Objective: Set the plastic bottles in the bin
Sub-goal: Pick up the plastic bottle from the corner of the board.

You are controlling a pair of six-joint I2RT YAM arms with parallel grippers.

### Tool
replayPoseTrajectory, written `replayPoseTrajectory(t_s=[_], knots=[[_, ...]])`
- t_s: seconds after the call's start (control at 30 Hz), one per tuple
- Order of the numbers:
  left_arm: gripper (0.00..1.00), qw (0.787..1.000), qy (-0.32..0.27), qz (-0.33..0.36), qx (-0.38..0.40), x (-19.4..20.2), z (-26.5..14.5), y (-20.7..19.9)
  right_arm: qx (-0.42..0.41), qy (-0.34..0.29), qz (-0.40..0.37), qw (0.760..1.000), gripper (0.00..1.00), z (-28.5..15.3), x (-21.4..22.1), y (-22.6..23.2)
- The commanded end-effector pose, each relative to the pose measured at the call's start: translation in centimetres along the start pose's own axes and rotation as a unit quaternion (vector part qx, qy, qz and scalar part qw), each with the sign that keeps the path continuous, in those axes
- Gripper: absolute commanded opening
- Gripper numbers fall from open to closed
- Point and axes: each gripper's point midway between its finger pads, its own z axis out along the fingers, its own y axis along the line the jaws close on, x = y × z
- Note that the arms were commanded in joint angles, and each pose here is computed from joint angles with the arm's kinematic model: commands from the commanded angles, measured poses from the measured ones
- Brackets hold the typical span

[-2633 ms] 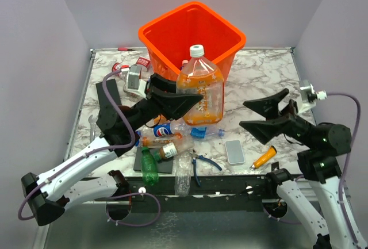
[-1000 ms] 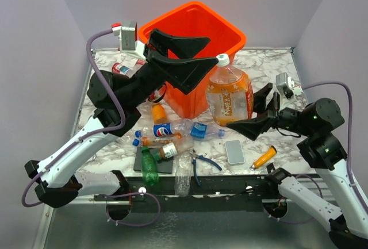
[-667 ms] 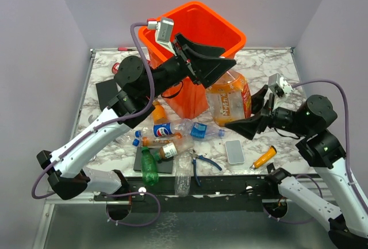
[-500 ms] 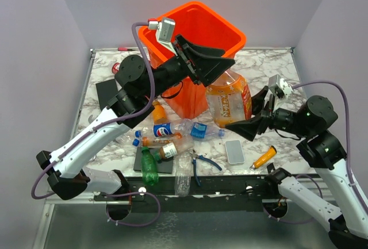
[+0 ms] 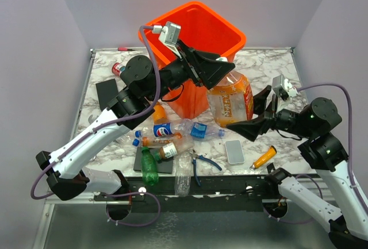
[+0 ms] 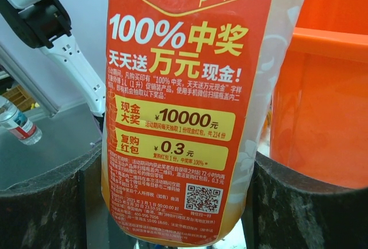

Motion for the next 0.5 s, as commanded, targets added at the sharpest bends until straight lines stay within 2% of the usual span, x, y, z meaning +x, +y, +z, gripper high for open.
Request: replayPoseTrajectory(t_s=[0.0, 0.1, 0.23, 0.33, 0.37, 0.43, 0.47], knots=[[0.73, 1.000, 0.009, 0.001, 0.022, 0.0, -0.3, -1.2, -0.020, -0.019, -0.020, 0.999, 0.35, 0.1, -1.5, 0.8], [0.42, 1.000, 0.010, 0.000, 0.023, 0.1, -0.3, -1.2, -0.020, -0.020, -0.020, 0.999, 0.35, 0.1, -1.5, 0.8], [0.29, 0.999, 0.017, 0.000, 0.033, 0.4, -0.3, -1.5, -0.018, -0.019, -0.019, 0.999, 0.35, 0.1, -1.4, 0.8], [0.01, 0.999, 0.021, 0.003, 0.038, 0.6, -0.1, -1.6, -0.016, -0.017, -0.013, 1.000, 0.38, 0.1, -1.5, 0.7], [0.00, 0.999, 0.019, 0.005, 0.036, 0.4, -0.2, -1.5, -0.013, -0.015, -0.008, 1.000, 0.47, 0.1, -1.5, 0.7], [0.00, 0.999, 0.009, 0.014, 0.028, -0.1, -0.2, -1.3, -0.015, -0.009, 0.003, 1.000, 0.78, 0.0, -1.5, 0.9], [0.00, 1.000, 0.000, 0.021, 0.023, -0.6, -0.4, -1.3, -0.015, -0.008, 0.007, 1.000, 0.88, -0.1, -1.7, 1.1]])
